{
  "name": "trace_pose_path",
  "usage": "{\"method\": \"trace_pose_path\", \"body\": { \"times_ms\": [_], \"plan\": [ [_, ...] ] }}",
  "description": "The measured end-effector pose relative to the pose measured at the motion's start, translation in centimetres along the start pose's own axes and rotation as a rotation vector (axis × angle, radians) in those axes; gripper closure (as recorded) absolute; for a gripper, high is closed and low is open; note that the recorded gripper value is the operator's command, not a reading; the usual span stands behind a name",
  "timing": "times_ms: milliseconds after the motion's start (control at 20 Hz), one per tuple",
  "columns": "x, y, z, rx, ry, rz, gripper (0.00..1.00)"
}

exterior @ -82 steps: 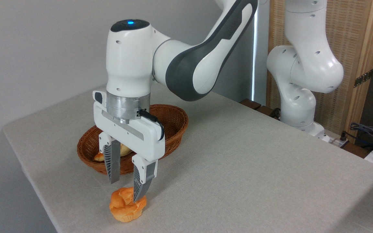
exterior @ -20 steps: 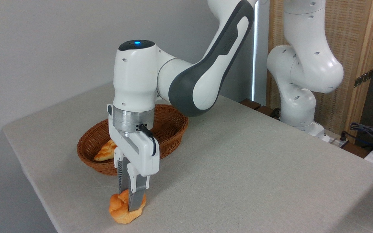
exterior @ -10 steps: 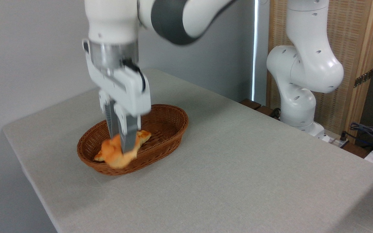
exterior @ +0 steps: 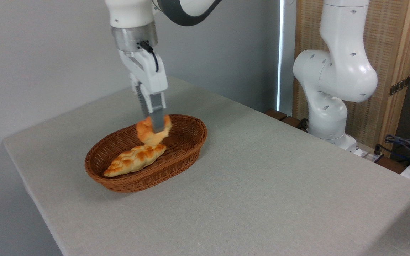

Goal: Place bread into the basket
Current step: 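Lower the bun into the basket beside the long roll and open the gripper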

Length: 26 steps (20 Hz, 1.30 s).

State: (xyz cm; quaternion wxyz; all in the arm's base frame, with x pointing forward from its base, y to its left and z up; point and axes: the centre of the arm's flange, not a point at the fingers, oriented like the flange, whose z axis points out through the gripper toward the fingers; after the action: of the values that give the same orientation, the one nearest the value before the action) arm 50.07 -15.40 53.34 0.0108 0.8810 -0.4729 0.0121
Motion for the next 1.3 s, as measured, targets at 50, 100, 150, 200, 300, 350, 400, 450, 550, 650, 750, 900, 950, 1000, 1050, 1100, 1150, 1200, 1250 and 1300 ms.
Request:
{"method": "trace_pose_path", "body": {
  "times_ms": [50, 100, 150, 200, 300, 350, 400, 450, 550, 650, 750, 900, 950, 1000, 1050, 1100, 1150, 1200, 1250, 1300],
  "plan": [
    [0.1, 1.4, 1.3, -0.004, -0.033, 0.025, 0.55],
    [0.2, 2.6, 2.4, -0.012, -0.059, 0.046, 0.53],
    [0.4, 3.7, 3.5, -0.019, -0.081, 0.065, 0.41],
    [0.6, 4.5, 4.2, -0.025, -0.096, 0.076, 0.36],
    [0.7, 5.3, 5.1, -0.032, -0.114, 0.086, 0.18],
    [0.7, 5.5, 5.3, -0.034, -0.116, 0.088, 0.15],
    [0.7, 5.5, 5.3, -0.034, -0.117, 0.087, 0.09],
    [0.7, 5.4, 5.3, -0.031, -0.113, 0.086, 0.06],
    [0.8, 5.2, 5.2, -0.021, -0.101, 0.073, 0.02],
    [1.0, 5.1, 5.2, -0.012, -0.09, 0.046, 0.0],
    [1.2, 4.9, 5.5, -0.007, -0.081, 0.025, 0.0],
    [1.3, 4.8, 5.8, -0.009, -0.081, 0.011, 0.0],
    [1.3, 4.8, 5.9, -0.009, -0.081, 0.006, 0.0],
    [1.3, 4.7, 5.9, -0.009, -0.081, 0.004, 0.0],
    [1.3, 4.7, 5.8, -0.007, -0.079, 0.002, 0.0],
    [1.3, 4.6, 5.7, -0.005, -0.076, 0.0, 0.0],
    [1.4, 4.3, 5.3, 0.002, -0.066, -0.004, 0.0],
    [1.4, 3.9, 4.5, 0.012, -0.05, -0.012, 0.0],
    [1.3, 3.2, 3.5, 0.024, -0.032, -0.025, 0.0],
    [1.1, 2.2, 2.3, 0.034, -0.014, -0.041, 0.0]
  ]
}}
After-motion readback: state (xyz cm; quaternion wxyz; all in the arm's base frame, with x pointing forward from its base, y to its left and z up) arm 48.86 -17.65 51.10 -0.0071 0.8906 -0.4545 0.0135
